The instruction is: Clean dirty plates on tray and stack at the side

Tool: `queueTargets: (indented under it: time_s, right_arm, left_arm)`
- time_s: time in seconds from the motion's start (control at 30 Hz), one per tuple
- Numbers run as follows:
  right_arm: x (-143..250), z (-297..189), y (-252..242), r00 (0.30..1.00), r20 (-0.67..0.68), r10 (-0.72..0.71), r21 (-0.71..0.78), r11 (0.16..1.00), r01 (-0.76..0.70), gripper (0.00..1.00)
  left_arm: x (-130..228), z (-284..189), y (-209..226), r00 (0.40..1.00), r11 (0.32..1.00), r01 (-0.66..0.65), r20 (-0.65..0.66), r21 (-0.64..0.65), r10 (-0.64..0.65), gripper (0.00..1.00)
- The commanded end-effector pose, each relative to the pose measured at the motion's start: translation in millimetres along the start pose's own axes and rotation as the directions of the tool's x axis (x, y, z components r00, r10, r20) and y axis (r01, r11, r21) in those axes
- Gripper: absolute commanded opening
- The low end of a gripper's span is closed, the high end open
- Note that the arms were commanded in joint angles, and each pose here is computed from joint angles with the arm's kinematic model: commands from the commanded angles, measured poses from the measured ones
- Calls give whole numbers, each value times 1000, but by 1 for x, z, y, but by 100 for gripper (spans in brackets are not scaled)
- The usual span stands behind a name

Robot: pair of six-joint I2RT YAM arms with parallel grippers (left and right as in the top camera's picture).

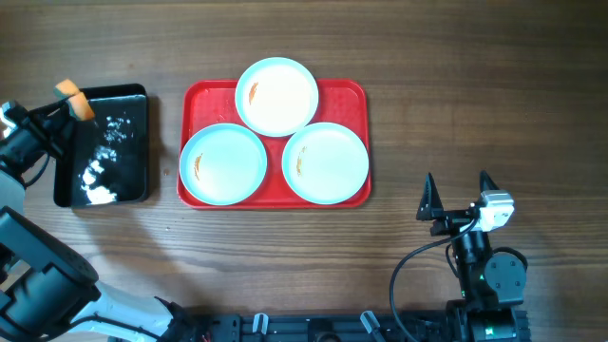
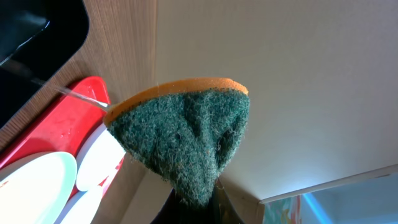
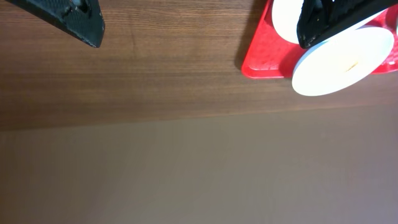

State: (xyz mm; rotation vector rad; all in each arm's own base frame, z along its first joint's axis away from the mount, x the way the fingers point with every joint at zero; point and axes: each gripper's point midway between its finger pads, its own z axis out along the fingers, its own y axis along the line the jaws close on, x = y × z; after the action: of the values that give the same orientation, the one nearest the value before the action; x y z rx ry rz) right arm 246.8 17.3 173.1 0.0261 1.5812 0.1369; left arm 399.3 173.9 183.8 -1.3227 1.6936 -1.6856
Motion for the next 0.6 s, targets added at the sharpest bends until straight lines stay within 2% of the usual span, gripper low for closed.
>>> queueTargets:
  time_s: [0.0, 0.57]
  right_arm:
    - [-2, 0, 1, 1000, 8, 8, -5, 1000, -8, 100]
    - [-2, 0, 1, 1000, 8, 8, -5, 1000, -8, 100]
  left_arm:
    - [0, -1, -2, 1000, 1000, -2, -4, 6, 2, 4]
    - [0, -1, -2, 1000, 1000, 6, -5, 4, -6, 4]
